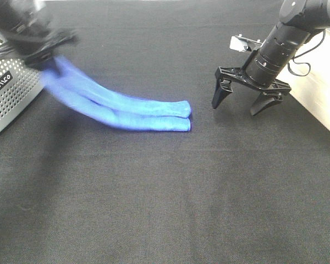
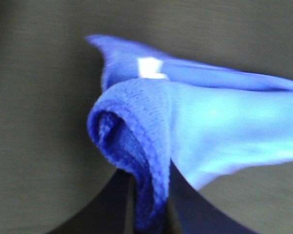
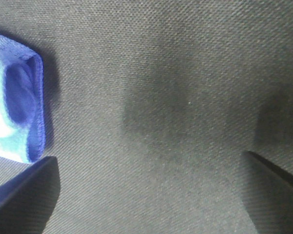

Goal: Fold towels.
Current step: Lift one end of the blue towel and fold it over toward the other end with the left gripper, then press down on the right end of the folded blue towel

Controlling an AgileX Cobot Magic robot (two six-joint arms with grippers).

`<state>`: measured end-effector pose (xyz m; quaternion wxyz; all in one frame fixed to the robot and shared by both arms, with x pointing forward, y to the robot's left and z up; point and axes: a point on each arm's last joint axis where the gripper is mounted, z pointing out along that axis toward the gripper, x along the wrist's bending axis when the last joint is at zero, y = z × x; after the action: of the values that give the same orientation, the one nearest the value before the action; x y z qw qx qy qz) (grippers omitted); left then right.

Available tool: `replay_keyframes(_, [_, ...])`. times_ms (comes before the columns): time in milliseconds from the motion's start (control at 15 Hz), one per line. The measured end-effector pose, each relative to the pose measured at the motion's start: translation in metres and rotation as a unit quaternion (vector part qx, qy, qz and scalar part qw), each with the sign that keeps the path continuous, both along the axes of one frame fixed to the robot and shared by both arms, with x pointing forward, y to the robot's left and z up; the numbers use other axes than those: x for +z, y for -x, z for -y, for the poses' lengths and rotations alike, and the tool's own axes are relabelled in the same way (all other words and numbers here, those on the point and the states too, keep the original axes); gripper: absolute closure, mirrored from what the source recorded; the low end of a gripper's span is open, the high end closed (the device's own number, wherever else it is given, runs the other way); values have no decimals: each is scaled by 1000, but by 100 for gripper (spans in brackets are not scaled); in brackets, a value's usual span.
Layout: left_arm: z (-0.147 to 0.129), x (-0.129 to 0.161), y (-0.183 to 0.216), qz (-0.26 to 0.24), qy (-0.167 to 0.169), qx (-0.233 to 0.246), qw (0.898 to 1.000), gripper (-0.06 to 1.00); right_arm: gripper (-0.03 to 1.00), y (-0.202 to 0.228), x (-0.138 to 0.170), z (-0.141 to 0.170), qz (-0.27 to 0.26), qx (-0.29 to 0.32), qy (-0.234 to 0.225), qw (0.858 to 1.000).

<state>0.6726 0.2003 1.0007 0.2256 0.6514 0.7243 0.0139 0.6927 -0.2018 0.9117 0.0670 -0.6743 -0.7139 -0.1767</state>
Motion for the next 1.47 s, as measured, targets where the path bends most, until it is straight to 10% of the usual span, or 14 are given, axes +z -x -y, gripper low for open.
replay_keyframes(600, [150,-29,1,-24,100,-49,994,84,5,5,0,-1,-29,-2,-4,1000])
replay_keyframes(800, [172,-47,-3,-38,111,-41,992,49,5,7,0,-1,-40,2,-4,999])
replay_keyframes(1000, [177,-45,-7,-15,123,-35,992,16,5,8,16,0,-23,4,-6,1000])
replay_keyframes(1200, [158,-28,-22,29,110,-48,992,14,5,12,49,-5,1,-3,-39,999])
replay_keyframes(1467, [93,5,-42,56,90,-14,994,14,5,20,62,-46,12,48,-202,978])
